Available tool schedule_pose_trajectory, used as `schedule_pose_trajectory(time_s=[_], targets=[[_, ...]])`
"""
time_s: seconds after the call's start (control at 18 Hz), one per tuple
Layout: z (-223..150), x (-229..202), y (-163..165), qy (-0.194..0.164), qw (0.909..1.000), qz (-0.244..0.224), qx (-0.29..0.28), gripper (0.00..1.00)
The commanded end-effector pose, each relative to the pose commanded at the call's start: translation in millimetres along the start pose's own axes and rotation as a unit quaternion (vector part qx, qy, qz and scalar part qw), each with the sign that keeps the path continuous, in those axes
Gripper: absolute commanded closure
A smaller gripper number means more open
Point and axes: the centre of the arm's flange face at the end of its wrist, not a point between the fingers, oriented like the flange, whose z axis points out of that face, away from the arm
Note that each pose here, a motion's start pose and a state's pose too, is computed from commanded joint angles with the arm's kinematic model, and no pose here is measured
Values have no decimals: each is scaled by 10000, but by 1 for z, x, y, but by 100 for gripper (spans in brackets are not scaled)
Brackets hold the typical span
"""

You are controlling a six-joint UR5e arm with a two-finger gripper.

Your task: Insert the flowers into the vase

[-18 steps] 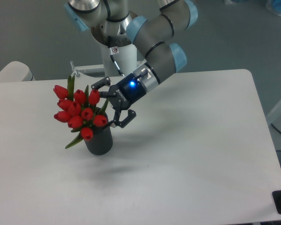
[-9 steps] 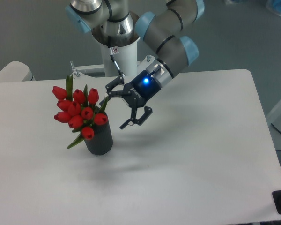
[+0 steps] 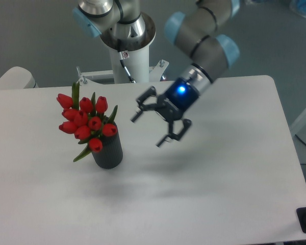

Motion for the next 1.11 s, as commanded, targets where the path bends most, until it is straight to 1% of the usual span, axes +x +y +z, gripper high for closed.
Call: schedule_pose_trajectory(time_s=[0.11, 0.22, 0.39, 0.44, 0.5, 0.72, 0.83, 0.89, 0.94, 1.0, 1.11], targets=[[-6, -18, 5, -79, 9985, 100, -530, 0], [-9, -30, 7, -131, 9951, 183, -967, 0], [-13, -45, 4, -200, 9858, 351, -1627, 0], [-15, -49, 0, -244, 9806, 437, -1897, 0], [-8, -52, -5, -216, 9744, 551, -2171, 0], [20, -65, -31, -138, 9435, 968, -3168, 0], [33, -68, -34, -95, 9315, 1090, -3468, 0], [36, -70, -31, -70, 9264, 1108, -3597, 0], [42, -72, -27, -13, 9196, 1183, -3746, 0], [47, -78, -22, 9, 9102, 1207, -3963, 0], [59, -84, -27, 66, 9009, 1282, -4146, 0]])
